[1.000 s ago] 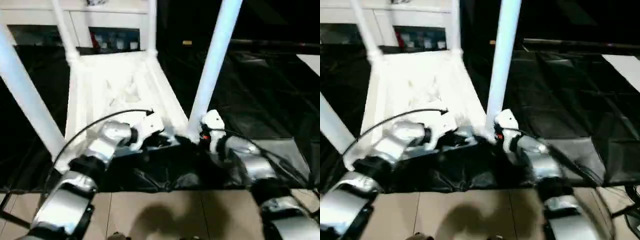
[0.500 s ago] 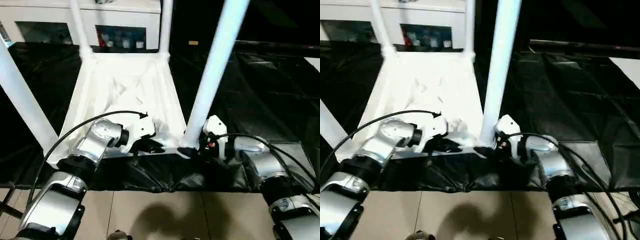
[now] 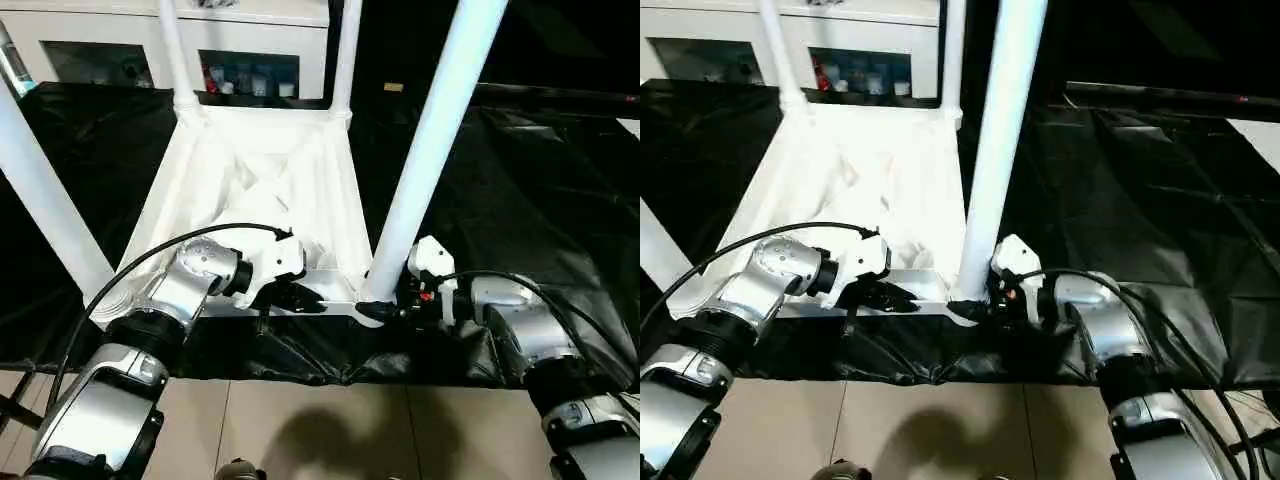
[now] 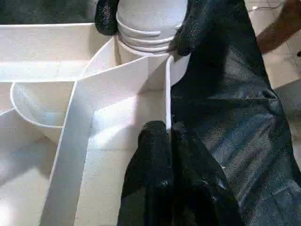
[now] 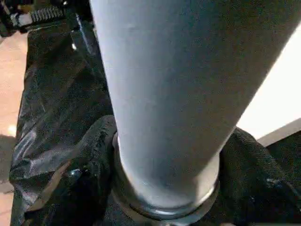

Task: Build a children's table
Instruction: Rotate leg to tighten

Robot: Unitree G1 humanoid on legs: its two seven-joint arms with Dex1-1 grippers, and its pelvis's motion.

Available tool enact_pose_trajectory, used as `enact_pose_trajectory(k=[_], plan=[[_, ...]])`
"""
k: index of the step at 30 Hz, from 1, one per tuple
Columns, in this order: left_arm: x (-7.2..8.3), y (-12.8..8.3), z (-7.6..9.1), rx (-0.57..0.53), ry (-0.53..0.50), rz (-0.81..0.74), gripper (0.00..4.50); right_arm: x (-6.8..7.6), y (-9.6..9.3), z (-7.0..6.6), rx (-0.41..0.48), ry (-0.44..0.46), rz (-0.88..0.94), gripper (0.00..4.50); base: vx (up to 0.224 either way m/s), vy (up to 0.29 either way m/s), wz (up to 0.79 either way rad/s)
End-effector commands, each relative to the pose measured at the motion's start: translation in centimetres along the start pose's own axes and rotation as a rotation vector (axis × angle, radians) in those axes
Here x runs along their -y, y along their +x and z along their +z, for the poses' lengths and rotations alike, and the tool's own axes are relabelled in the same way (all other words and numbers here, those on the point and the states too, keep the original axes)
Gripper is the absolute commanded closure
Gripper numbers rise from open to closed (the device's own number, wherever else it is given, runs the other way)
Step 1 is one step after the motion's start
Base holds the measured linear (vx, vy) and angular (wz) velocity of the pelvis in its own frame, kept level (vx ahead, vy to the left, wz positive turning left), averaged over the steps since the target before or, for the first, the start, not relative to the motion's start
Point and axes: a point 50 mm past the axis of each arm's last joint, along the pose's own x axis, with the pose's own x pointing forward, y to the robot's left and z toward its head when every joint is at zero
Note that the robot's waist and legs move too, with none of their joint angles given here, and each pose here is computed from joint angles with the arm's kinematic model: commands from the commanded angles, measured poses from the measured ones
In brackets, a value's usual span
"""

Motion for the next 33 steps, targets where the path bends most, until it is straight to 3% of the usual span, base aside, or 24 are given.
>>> enact_pose_trajectory(k=[1,5,8,13,16,17,19,21,26,27,33], plan=[[-0.4,1.4,1.2,0.022,0.004,0.066,4.5,-0.7,1.4,-0.6,0.019,0.055,-0.039,1.78,0.0,0.0,0.0],[-1.0,2.6,2.0,0.042,-0.031,0.161,4.5,-0.1,2.7,-0.8,0.035,0.101,-0.236,1.78,0.0,0.0,0.0],[-1.4,4.3,3.1,0.055,-0.063,0.248,4.5,0.5,4.4,-0.7,0.053,0.205,-0.466,1.78,0.0,0.0,0.0],[-0.8,6.7,4.4,0.055,-0.045,0.298,4.5,0.1,7.2,0.4,0.1,0.323,-0.629,1.78,0.0,0.0,0.0],[-0.5,7.2,4.7,0.058,-0.039,0.301,4.5,0.0,7.7,0.9,0.132,0.347,-0.655,1.78,0.0,0.0,0.0],[-0.5,7.4,4.8,0.059,-0.039,0.301,4.5,0.0,7.8,1.1,0.139,0.342,-0.659,1.78,0.0,0.0,0.0],[-0.5,7.3,4.7,0.066,-0.034,0.306,4.5,-0.1,8.0,1.6,0.163,0.305,-0.628,1.22,0.0,0.0,0.0],[-0.5,7.1,4.6,0.069,-0.025,0.298,4.5,-0.1,7.8,1.7,0.174,0.295,-0.595,1.22,0.0,0.0,0.0],[-0.1,6.4,4.1,0.088,0.014,0.242,4.5,-0.1,7.1,1.7,0.158,0.209,-0.516,0.71,0.0,0.0,0.0],[0.1,5.8,3.6,0.091,0.033,0.188,4.5,0.1,6.2,1.6,0.138,0.149,-0.464,0.58,0.0,0.0,0.0],[0.1,4.4,2.8,0.076,0.054,0.139,4.5,1.2,4.0,1.2,0.064,0.041,-0.399,0.09,0.0,0.0,0.0]])
